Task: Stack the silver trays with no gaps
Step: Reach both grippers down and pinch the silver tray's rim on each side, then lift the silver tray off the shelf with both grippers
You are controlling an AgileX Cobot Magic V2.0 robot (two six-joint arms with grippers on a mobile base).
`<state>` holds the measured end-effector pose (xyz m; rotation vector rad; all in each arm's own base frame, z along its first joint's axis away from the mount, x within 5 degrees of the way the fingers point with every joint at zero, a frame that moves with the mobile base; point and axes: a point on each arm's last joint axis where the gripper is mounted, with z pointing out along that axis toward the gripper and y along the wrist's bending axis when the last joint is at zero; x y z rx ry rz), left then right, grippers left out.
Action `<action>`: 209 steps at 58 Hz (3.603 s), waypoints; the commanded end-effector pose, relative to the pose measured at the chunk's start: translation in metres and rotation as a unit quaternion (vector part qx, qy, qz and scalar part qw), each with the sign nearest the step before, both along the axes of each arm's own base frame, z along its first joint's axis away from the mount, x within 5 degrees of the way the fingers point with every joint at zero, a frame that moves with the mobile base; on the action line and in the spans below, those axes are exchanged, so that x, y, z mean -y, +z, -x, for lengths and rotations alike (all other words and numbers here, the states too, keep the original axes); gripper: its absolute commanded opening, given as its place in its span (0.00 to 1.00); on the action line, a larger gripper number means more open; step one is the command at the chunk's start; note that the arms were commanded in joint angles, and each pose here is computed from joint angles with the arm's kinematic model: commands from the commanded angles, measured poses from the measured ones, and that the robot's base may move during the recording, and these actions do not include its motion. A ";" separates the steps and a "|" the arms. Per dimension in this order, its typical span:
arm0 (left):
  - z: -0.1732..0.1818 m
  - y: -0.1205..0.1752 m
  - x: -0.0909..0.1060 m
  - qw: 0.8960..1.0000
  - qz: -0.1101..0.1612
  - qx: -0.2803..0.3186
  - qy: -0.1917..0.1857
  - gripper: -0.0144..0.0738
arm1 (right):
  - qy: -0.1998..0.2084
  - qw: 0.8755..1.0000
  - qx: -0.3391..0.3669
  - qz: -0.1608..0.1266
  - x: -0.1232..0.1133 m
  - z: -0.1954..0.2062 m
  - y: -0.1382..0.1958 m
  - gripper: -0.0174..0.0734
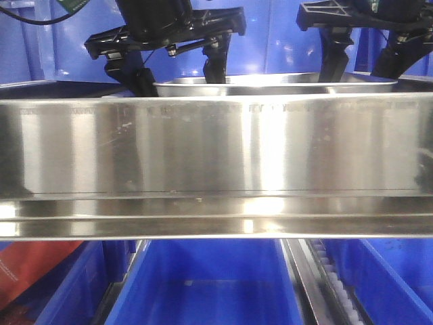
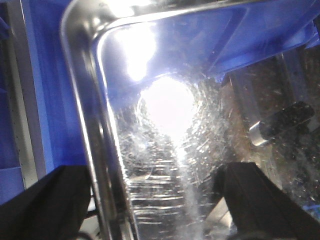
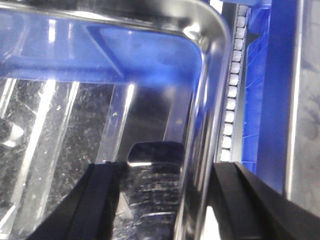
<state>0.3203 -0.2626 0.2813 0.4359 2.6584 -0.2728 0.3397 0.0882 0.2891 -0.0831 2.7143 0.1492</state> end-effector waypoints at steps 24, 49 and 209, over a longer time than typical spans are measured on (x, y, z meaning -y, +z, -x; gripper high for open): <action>0.002 0.000 0.002 1.000 0.001 -0.007 0.002 0.14 | 0.004 1.000 0.020 0.015 0.002 -0.003 0.003 0.10; 0.013 0.030 -0.009 1.000 0.007 0.006 0.003 0.14 | 0.004 1.000 0.014 0.017 0.005 0.009 0.017 0.10; 0.039 0.171 -0.046 0.924 0.146 0.353 -0.028 0.14 | 0.002 0.926 0.370 -0.075 0.013 0.044 0.149 0.10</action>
